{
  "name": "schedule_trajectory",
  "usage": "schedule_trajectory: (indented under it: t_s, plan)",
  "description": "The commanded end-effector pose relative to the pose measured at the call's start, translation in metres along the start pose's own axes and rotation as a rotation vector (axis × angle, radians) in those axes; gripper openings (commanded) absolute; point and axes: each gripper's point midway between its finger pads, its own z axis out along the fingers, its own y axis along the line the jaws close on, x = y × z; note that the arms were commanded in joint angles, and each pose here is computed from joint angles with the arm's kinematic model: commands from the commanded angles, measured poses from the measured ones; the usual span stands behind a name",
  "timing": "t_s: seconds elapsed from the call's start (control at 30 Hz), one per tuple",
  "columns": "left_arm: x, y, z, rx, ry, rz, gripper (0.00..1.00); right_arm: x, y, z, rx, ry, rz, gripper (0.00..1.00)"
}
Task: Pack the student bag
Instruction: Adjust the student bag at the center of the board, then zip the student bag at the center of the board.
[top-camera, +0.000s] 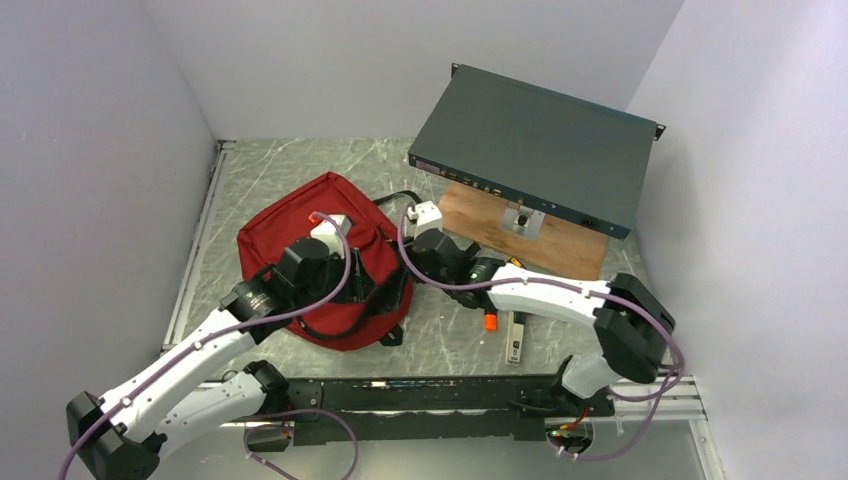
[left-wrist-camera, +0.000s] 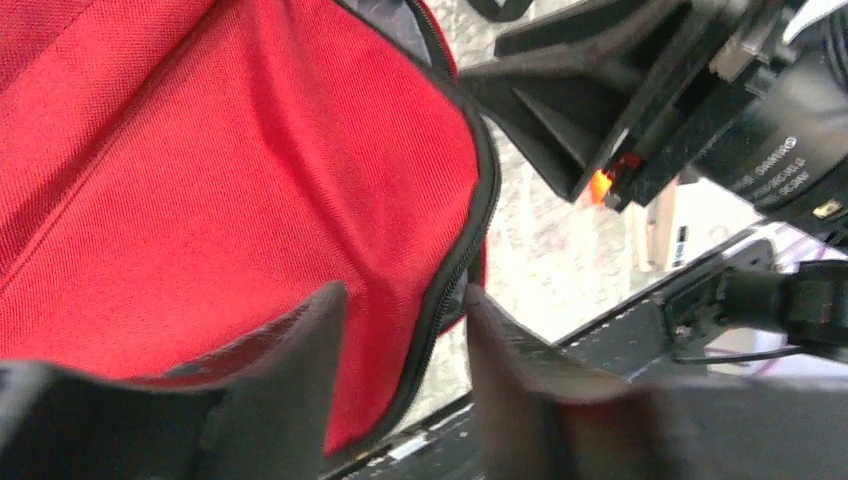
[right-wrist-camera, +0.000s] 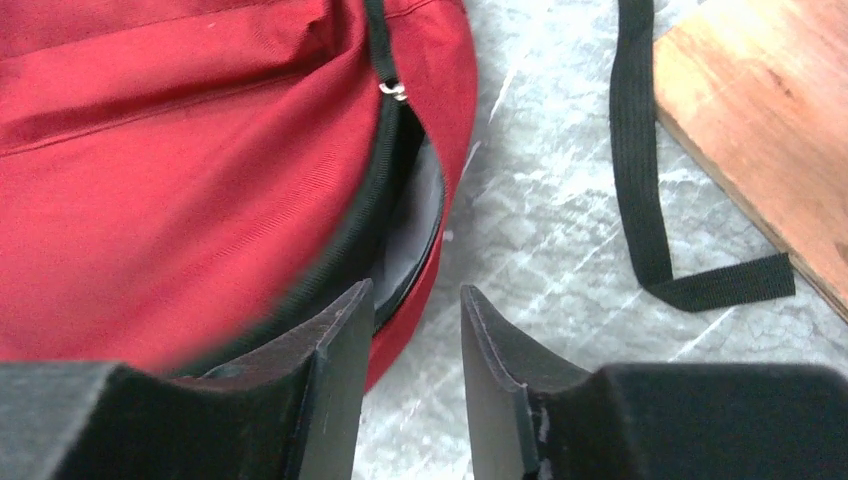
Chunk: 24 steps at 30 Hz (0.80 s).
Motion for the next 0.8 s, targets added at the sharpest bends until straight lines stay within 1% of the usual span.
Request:
schedule_trajectory:
  t_s: [0.0, 0.07, 0.1, 0.17, 0.3, 0.4, 0.5, 0.63, 0.77]
  plan:
    - [-0.016, -0.009, -0.017, 0.056, -0.09, 0.023, 0.66, -0.008, 0.012, -0.03, -0.13, -0.022, 0.029, 0.41]
    - [-0.016, 0.002, -0.032, 0.012, -0.1, 0.037, 0.85, -0.009, 0.017, -0.043, -0.176, -0.032, 0.023, 0.44]
    - [-0.015, 0.007, -0.04, -0.012, -0.103, 0.042, 0.9, -0.009, 0.019, -0.049, -0.19, -0.036, 0.019, 0.45]
    - [-0.017, 0.018, -0.059, -0.068, -0.116, 0.052, 0.95, -0.01, 0.026, -0.062, -0.228, -0.048, 0.018, 0.47]
    - [-0.028, 0.04, -0.106, -0.179, -0.184, 0.046, 1.0, -0.015, 0.051, -0.084, -0.321, -0.073, 0.01, 0.51]
    - [-0.038, 0.052, -0.144, -0.246, -0.247, 0.022, 1.0, -0.021, 0.079, -0.095, -0.373, -0.097, -0.017, 0.55]
    - [-0.046, 0.061, -0.175, -0.282, -0.324, -0.026, 1.0, -0.025, 0.116, -0.099, -0.452, -0.095, -0.029, 0.55]
    - [-0.05, 0.063, -0.199, -0.258, -0.399, -0.088, 1.0, -0.032, 0.179, -0.095, -0.586, -0.095, -0.049, 0.56]
    - [-0.043, 0.065, -0.21, -0.243, -0.409, -0.107, 1.0, -0.027, 0.225, -0.071, -0.641, -0.083, -0.066, 0.54]
